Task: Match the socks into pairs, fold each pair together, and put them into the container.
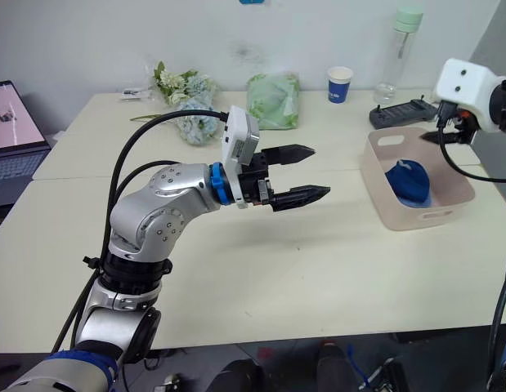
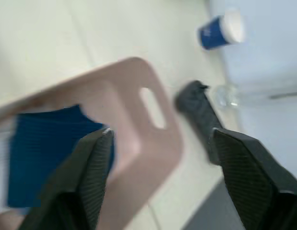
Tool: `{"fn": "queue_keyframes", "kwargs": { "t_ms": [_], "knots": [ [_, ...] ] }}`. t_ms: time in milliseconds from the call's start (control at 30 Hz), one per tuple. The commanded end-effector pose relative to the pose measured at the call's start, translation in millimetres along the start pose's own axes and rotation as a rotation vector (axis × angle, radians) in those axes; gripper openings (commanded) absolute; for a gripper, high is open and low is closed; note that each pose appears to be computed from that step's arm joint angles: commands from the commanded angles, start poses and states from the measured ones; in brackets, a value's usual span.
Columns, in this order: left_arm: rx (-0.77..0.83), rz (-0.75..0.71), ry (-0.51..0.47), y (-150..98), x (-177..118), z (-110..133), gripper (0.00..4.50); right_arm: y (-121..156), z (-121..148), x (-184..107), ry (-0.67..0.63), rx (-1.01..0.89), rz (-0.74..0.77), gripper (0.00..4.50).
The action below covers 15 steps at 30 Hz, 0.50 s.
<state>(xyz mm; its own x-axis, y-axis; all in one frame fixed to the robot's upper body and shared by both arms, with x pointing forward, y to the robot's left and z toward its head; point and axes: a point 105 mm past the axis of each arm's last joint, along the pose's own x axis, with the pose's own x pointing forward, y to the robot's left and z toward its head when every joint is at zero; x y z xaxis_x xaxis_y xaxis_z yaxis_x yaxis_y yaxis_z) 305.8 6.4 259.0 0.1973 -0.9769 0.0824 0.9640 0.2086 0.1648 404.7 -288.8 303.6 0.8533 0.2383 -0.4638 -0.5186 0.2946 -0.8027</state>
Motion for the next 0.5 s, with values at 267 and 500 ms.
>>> {"fn": "queue_keyframes", "kwargs": {
  "t_ms": [267,500],
  "knots": [
    [0.065,0.031,-0.017,2.5,-4.5,13.0,4.50,52.5,-36.4,51.3,0.105,-0.032,0.063,0.01],
    [0.064,0.056,-0.013,0.1,-7.3,12.5,4.50,98.8,-54.2,71.1,0.125,0.060,0.195,0.01]
  ]
}}
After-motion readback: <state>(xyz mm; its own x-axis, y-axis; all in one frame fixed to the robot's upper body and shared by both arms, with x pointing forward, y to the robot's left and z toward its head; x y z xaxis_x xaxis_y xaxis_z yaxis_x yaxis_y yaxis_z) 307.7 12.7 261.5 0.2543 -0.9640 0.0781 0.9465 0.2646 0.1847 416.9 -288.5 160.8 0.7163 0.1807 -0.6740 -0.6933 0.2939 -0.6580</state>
